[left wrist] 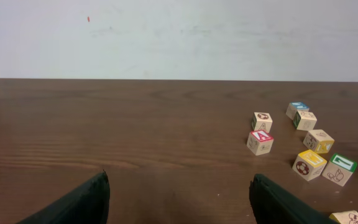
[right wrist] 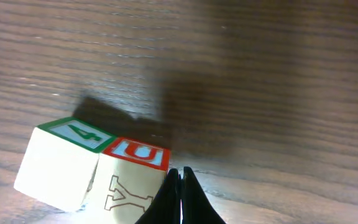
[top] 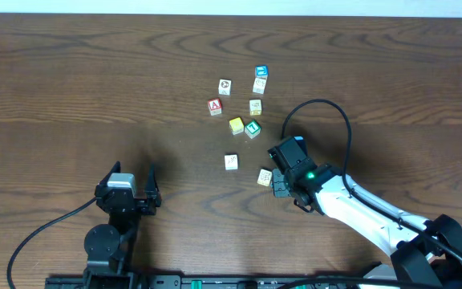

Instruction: Lift 5 blocks

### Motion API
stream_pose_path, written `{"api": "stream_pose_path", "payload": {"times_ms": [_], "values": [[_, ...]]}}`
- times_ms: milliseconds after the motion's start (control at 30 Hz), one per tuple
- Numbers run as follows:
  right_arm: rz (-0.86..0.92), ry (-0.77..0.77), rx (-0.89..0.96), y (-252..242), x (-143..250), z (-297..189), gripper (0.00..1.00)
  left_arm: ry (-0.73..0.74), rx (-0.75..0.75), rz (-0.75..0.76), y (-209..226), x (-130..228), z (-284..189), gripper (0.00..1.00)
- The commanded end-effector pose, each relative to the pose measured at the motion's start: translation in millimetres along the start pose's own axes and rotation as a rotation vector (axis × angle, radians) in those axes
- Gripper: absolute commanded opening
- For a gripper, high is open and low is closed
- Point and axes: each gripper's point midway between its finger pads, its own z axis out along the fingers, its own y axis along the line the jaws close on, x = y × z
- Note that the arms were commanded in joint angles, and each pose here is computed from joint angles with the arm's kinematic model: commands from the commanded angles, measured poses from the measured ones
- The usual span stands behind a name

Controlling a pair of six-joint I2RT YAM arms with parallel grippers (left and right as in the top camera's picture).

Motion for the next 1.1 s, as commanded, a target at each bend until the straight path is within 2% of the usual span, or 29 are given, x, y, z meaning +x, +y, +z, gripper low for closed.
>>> {"api": "stream_pose_path", "payload": {"times_ms": [0,500,733,900,1067], "values": [[-0.010,-0.004,-0.019,0.0,-2.5,-1.1,0.01,0.052,0.010,-0.007,-1.1,15.6,0.7,0.73],[-0.007,-0.016,-0.042,4.5,-6.0,-1.3,0.01,0.052,0.010,-0.007,-1.1,15.6,0.7,0.73],[0.031,-0.025,0.018,-8.6,-7.5,-0.9,0.01,0.052,0.010,-0.007,-1.1,15.6,0.7,0.73],[0.057,0.032,0.054,-23.4,3.5,-0.3,0.01,0.052,0.010,-0.007,-1.1,15.6,0.7,0.73],[0.063,0.105,0.011,-16.4,18.8,-1.2,0.01,0.052,0.010,-0.007,-1.0,15.6,0.7,0.72]]}}
